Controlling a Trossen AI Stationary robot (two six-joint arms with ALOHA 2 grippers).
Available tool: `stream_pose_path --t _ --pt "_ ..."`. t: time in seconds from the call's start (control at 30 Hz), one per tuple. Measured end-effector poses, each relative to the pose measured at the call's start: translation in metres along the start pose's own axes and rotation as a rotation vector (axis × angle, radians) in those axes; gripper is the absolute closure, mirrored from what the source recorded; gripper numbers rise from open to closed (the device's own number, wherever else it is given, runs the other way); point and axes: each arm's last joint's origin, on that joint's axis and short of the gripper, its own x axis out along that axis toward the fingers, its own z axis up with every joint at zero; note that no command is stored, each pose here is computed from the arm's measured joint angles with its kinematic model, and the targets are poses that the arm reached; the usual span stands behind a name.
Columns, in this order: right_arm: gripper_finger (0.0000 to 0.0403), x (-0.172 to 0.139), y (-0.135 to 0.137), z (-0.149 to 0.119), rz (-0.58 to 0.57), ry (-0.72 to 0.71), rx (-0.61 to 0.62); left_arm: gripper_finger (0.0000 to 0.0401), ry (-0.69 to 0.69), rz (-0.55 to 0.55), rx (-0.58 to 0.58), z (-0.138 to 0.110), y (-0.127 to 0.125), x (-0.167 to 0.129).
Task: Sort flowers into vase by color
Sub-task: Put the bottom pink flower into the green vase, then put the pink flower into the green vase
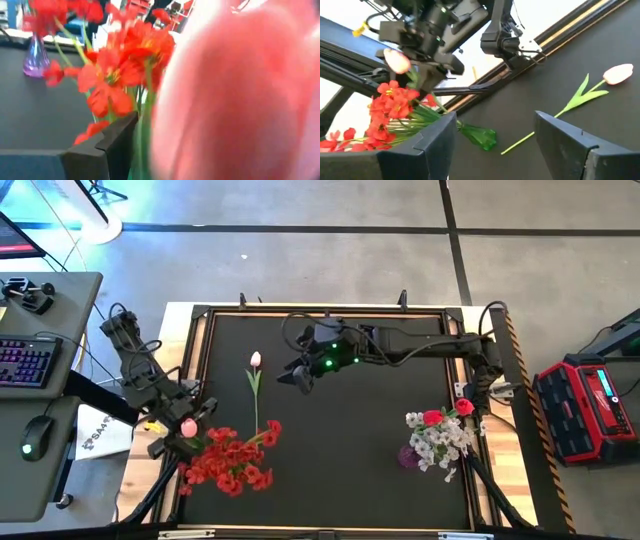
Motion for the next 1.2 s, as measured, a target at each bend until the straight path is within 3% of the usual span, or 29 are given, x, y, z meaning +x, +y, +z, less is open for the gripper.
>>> stream_pose_path --t 0.17,0.4,0.53,0.7,0.8,0.97,1.2 --pt "0.0153 0.0 -0.001 0.0 -0.013 -0.004 0.026 0.0169 -0.071 -0.003 0.045 0.022 -0.007 -0.007" --pt "0.0153 0.001 -0.009 -0.005 -0.147 -0.005 0.124 0.0169 -0.152 0.033 0.075 0.047 -0.014 -0.015" --pt "0.0153 0.004 -0.011 -0.006 -0.177 -0.022 0.154 0.0169 -0.247 0.194 0.038 0.063 -0.013 -0.022" --pt "0.0153 0.007 -0.016 -0.007 -0.184 -0.008 0.198 0.0174 -0.336 0.565 -0.093 0.076 -0.004 -0.039" --pt "0.0153 0.007 -0.016 -0.006 -0.179 -0.009 0.194 0.0183 -0.341 0.712 -0.184 0.075 0.003 -0.047" --pt "0.0153 0.003 -0.016 -0.003 -0.165 -0.005 0.169 0.0196 -0.342 0.862 -0.336 0.065 0.017 -0.05" --pt "0.0153 -0.002 -0.032 0.007 -0.12 0.047 0.219 0.0201 -0.224 0.997 -0.477 0.056 0.035 -0.037"
